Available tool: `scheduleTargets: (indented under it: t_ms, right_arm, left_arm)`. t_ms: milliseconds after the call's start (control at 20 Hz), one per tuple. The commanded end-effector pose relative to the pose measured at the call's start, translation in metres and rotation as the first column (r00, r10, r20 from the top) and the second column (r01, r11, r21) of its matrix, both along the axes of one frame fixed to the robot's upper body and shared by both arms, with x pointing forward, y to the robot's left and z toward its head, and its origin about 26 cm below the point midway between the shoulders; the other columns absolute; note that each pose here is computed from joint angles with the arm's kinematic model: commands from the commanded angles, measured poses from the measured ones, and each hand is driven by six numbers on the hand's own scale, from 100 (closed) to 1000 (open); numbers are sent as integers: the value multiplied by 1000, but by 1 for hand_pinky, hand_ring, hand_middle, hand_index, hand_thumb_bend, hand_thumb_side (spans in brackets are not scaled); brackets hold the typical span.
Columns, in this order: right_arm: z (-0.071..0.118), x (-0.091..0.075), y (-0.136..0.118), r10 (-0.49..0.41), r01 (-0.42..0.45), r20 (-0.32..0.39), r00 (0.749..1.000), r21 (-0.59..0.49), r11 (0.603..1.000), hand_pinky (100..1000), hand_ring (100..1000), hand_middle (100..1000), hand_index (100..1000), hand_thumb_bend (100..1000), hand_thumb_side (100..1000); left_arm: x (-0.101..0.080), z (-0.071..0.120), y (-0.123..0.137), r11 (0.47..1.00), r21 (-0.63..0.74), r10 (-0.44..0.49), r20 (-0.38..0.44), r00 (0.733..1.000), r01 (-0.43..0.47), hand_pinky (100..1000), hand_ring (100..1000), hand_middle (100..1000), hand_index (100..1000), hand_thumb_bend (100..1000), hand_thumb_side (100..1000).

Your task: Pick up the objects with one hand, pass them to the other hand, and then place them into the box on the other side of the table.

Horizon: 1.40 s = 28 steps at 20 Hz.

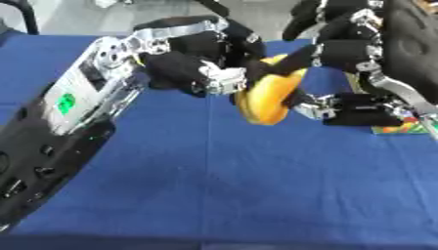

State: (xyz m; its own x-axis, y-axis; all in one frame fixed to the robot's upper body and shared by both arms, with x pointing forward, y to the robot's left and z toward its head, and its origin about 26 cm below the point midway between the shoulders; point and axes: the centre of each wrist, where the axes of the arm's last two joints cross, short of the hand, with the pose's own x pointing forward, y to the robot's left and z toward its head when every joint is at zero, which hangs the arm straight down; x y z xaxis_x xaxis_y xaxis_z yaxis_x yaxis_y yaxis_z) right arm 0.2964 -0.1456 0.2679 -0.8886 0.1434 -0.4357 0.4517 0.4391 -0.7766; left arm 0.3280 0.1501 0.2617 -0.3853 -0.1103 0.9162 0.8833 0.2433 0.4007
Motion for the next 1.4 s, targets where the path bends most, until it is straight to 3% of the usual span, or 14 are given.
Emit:
scheduleTargets:
  t_ms: [50,100,150,200,250,300,350,400,450,650,900,1100,1400]
  right_arm:
    - [9,-1,-7,-10,10,34,999,20,1000,675,603,100,426,100,100]
    - [9,-1,-8,-11,10,35,999,22,1000,675,603,100,426,100,100]
    - [9,0,-9,-13,12,35,999,24,1000,675,604,100,426,100,100]
    - [9,0,-9,-15,14,35,999,25,1000,675,604,100,426,100,100]
    - [9,0,-10,-18,17,34,999,25,1000,676,604,100,428,100,100]
    - [9,0,-11,-22,21,34,999,25,999,676,604,100,428,100,100]
    - [8,0,-13,-26,25,34,999,24,999,676,604,100,427,100,100]
    - [8,1,-14,-29,28,34,999,25,999,676,604,100,427,100,100]
    - [8,1,-15,-35,34,33,999,26,999,675,604,100,425,100,100]
    - [8,2,-21,-58,57,32,998,37,998,676,605,100,422,100,100]
    - [6,4,-33,-104,102,31,994,53,993,675,605,100,419,100,100]
    - [7,6,-53,-184,181,32,982,87,980,677,606,100,420,100,100]
    - [6,7,-90,-370,361,13,929,187,914,667,601,100,405,100,100]
  left_arm:
    - [-2,11,9,1000,-5,21,59,998,-21,660,437,384,493,100,274]
    - [-1,12,11,999,-13,32,69,997,-32,665,445,394,502,100,282]
    - [0,12,15,999,-24,48,83,995,-47,691,488,451,558,100,387]
    - [1,13,18,997,-36,65,97,993,-62,691,488,451,558,100,387]
    - [2,14,22,995,-49,87,111,990,-82,719,537,500,613,221,481]
    - [4,14,26,992,-64,112,126,986,-104,721,542,505,618,236,488]
    - [5,15,30,989,-79,139,141,980,-128,737,578,540,654,341,543]
    - [7,16,34,984,-95,164,157,974,-151,739,582,544,658,354,550]
    - [8,17,38,979,-112,190,173,966,-173,751,609,577,687,443,594]
    - [12,21,54,953,-183,279,224,934,-241,776,652,627,738,541,655]
    - [13,28,72,921,-252,360,266,894,-296,787,672,650,756,560,672]
    - [12,30,87,886,-299,437,280,855,-355,785,671,643,753,523,668]
    - [11,16,106,814,-349,553,222,803,-464,770,639,613,733,470,662]
